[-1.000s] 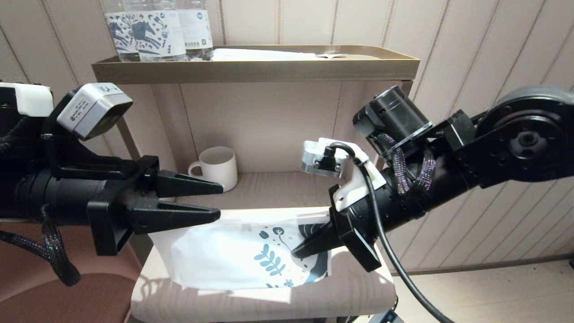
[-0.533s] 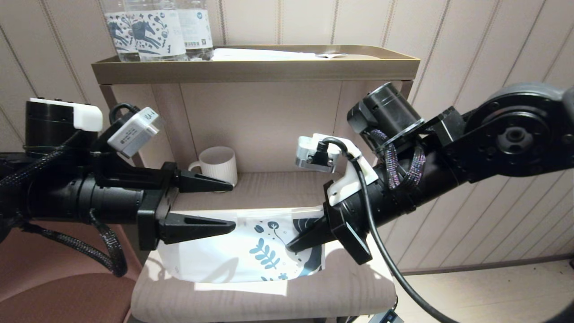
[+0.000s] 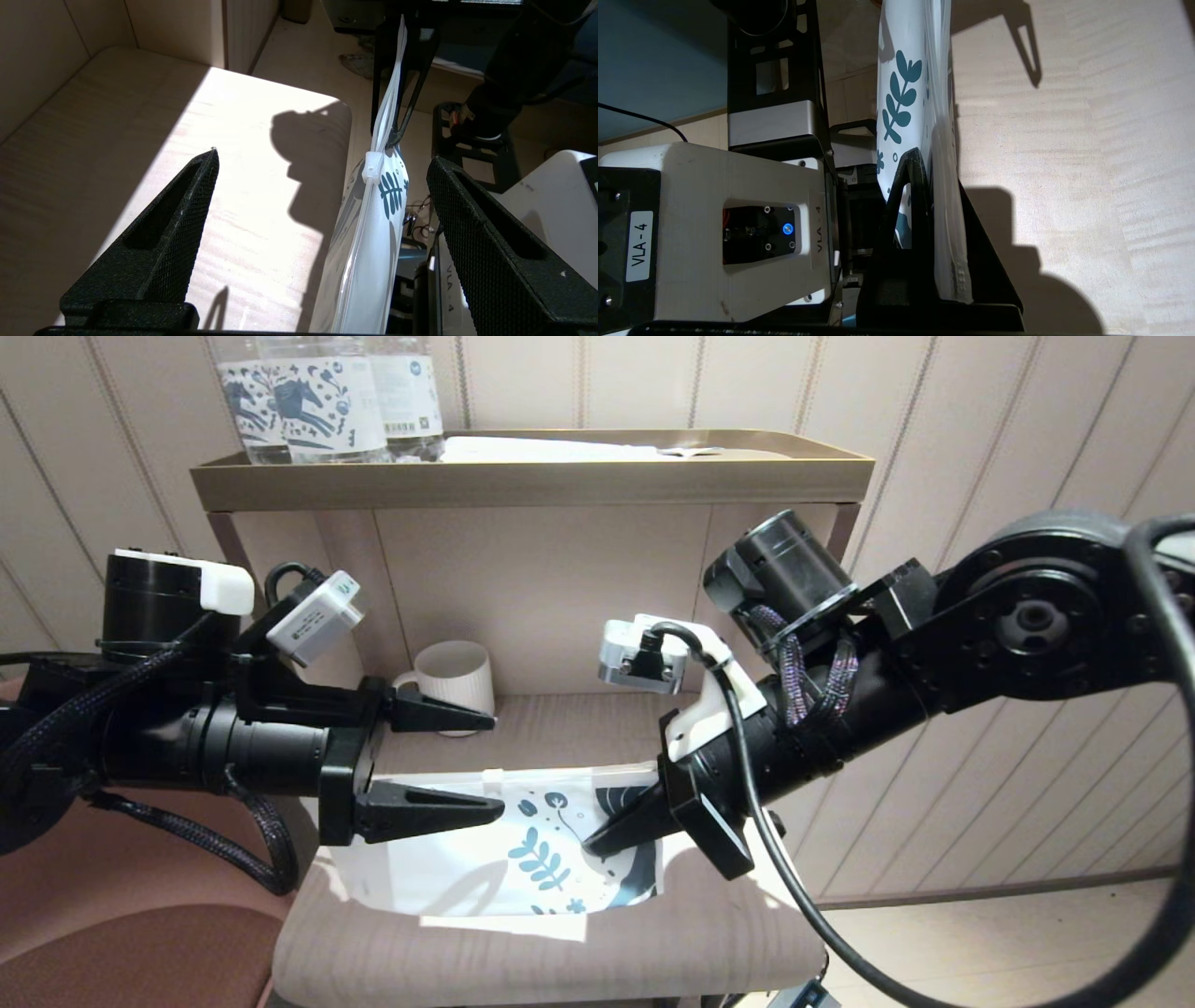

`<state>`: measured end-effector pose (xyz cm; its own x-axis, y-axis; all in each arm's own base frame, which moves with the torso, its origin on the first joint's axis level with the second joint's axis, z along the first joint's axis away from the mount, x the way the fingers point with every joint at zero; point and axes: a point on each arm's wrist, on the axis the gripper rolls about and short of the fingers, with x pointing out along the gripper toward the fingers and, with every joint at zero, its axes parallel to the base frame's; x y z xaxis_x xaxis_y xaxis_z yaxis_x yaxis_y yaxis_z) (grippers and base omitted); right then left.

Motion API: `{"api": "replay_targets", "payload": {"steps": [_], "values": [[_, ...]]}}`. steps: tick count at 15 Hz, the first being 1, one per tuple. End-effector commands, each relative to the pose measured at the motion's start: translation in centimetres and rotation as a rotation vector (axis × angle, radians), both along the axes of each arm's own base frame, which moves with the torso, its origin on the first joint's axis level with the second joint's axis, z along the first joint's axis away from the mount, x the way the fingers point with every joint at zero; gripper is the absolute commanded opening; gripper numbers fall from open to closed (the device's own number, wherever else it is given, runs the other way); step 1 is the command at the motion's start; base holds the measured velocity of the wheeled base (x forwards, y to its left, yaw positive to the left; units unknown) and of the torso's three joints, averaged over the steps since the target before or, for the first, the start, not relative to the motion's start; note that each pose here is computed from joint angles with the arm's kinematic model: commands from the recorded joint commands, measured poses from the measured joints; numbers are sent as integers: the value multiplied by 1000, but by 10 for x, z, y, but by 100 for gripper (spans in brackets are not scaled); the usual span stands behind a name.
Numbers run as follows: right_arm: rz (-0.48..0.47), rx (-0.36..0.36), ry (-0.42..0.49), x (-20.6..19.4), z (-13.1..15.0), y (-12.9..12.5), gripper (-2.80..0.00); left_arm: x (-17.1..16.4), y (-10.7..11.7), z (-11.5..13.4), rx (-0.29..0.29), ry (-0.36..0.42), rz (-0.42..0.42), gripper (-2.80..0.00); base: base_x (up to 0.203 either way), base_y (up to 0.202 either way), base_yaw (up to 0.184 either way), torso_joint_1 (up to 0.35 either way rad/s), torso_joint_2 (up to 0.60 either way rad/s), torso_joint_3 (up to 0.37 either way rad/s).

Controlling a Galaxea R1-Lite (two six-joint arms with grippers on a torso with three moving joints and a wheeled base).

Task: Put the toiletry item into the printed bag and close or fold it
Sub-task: Open the storage bag

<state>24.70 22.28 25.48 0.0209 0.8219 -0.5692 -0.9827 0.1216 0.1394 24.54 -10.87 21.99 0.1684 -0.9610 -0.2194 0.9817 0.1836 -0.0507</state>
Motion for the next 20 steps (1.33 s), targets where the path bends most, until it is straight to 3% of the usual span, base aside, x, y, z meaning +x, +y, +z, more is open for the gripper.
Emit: {"api": "replay_targets", "payload": {"steps": [1, 20], "values": [[7, -1, 3, -1, 0, 1, -280, -2, 1, 3, -6, -10, -5, 0, 0, 0, 0, 0, 0, 0], [1, -14, 15, 6, -8, 3, -280, -3, 0, -4, 3, 13, -13, 0, 0, 0, 0, 0, 0, 0]]}}
